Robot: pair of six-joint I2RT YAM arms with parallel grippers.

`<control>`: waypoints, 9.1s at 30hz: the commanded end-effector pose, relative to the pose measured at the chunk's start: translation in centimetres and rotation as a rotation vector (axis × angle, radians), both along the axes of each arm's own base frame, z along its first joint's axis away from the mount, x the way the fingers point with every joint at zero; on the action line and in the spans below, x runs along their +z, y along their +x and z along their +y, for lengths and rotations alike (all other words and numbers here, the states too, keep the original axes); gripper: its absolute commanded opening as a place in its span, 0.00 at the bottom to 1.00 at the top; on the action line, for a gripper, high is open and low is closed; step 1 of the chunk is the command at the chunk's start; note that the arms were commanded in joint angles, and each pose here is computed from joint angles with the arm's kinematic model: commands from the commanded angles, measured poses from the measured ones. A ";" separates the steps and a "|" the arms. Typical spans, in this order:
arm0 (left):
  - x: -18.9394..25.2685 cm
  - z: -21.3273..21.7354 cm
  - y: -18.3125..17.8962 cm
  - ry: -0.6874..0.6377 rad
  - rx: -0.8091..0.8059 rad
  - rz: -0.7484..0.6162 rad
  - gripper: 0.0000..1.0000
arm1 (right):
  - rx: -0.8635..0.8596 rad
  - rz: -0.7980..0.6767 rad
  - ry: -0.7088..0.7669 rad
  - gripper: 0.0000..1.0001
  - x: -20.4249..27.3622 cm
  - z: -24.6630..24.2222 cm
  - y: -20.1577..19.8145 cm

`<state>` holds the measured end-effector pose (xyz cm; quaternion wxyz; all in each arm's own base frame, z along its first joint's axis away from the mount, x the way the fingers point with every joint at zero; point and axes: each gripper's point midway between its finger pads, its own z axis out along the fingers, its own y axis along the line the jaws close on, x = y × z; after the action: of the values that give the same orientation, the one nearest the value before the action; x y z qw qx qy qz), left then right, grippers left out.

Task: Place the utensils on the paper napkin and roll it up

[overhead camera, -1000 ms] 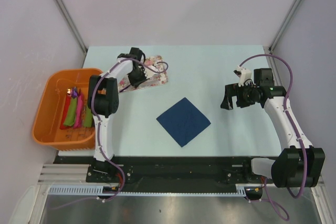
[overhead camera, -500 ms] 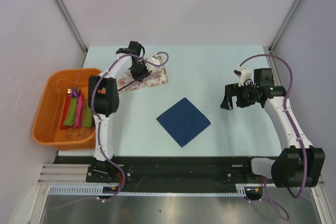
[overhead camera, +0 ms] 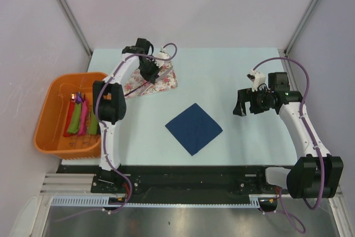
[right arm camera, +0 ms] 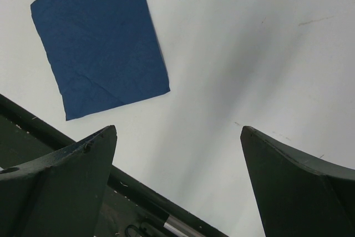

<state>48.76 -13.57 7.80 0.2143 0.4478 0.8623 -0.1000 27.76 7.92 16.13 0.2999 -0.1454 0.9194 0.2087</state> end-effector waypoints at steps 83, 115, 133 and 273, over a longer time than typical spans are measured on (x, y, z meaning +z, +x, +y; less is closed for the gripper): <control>-4.2 -23.0 -17.3 -0.166 0.883 0.281 0.00 | -0.057 -0.048 0.075 1.00 1.4 -1.3 0.6; 12.8 -16.1 -11.2 -0.373 0.625 -0.161 0.58 | -0.042 -0.090 0.098 1.00 3.5 -1.0 0.6; 9.4 2.6 -0.3 -0.082 0.240 -0.175 0.58 | -0.036 -0.086 0.099 1.00 3.4 -0.9 0.6; 4.8 -21.5 -11.9 -0.484 0.783 0.033 0.42 | -0.019 -0.059 0.124 1.00 2.5 -0.6 0.3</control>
<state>35.48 -34.02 3.66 0.2338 0.0028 0.9590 -0.1602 27.64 6.87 16.96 0.3138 -0.1095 0.9109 0.2448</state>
